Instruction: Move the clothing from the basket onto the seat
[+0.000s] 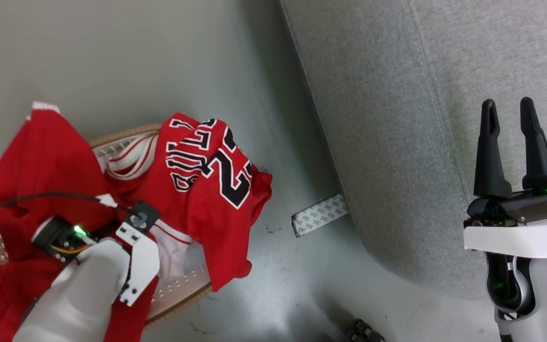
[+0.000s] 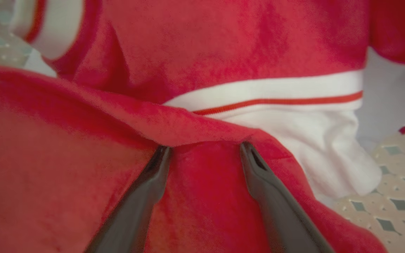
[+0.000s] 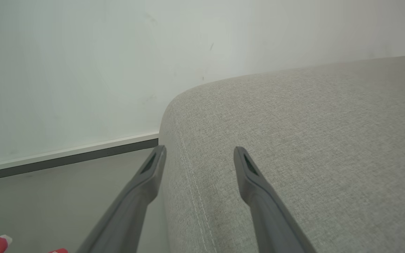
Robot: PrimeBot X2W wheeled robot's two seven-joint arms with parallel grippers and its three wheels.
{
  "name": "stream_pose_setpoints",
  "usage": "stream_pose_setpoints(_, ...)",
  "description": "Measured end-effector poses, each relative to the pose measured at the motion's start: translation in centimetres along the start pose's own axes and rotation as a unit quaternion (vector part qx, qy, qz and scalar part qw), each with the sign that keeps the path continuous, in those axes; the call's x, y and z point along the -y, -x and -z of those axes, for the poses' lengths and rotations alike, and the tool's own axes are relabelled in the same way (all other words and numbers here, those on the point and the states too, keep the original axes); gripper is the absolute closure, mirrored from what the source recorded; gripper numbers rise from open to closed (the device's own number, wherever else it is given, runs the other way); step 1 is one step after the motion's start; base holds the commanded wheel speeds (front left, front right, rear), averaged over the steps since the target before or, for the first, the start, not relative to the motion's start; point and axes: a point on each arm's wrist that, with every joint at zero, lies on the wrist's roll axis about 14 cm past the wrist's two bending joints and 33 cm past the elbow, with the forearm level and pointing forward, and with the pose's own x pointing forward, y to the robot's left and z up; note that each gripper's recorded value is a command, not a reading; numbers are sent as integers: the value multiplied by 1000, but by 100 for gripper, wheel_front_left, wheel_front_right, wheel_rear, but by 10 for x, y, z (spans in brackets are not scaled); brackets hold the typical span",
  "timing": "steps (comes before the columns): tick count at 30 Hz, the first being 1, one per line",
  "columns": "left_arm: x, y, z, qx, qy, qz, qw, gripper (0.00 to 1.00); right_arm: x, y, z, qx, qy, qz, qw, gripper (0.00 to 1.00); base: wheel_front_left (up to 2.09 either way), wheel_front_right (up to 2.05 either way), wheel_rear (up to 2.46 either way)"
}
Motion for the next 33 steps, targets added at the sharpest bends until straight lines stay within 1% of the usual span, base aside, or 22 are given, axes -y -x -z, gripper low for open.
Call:
stream_pose_setpoints(4, 1, -11, 10, -35, -29, 9, 999, 0, -2, -3, 12, -14, 0, -3, 1000, 0, 0, 0, 0)
stream_pose_setpoints(6, 0, -15, 14, -49, -35, 10, 998, 0, -2, -5, 15, -17, 1, -3, 1000, 0, 0, 0, 0)
stream_pose_setpoints(7, -1, -16, 14, -51, -35, 10, 998, 4, -2, -6, 16, -18, 2, -4, 1000, 0, 0, 0, 0)
stream_pose_setpoints(8, -2, -16, 15, -52, -37, 10, 998, 45, -2, -6, 17, -19, 2, -4, 1000, 0, 0, 0, 0)
stream_pose_setpoints(9, -3, -16, 15, -53, -38, 9, 998, 74, -2, -6, 18, -20, 2, -3, 1000, 0, 0, 0, 0)
stream_pose_setpoints(10, -4, -15, 15, -53, -38, 8, 998, 74, -2, -6, 18, -20, 1, -2, 1000, 0, 0, 0, 0)
stream_pose_setpoints(11, -5, -14, 14, -54, -38, 7, 998, 100, -1, -6, 18, -20, 1, -2, 1000, 0, 0, 0, 0)
stream_pose_setpoints(19, -6, 4, 0, -28, -25, -2, 999, 100, -7, -5, 3, -2, -4, -11, 1000, 0, 0, 0, 0)
stream_pose_setpoints(22, 7, 16, -12, -8, -11, 3, 1000, 100, -12, -4, -7, 11, -1, -18, 1000, 0, 0, 0, 0)
stream_pose_setpoints(27, 22, 46, -47, 69, 22, -8, 997, 100, -20, 3, -31, 39, 3, -31, 999, 0, 0, 0, 0)
stream_pose_setpoints(30, 24, 70, -67, 121, 42, -25, 991, 100, -27, 10, -43, 53, 5, -42, 998, 0, 0, 0, 0)
stream_pose_setpoints(33, 19, 99, -78, 169, 66, -51, 982, 100, -38, 18, -55, 67, 3, -57, 996, 0, 0, 0, 0)
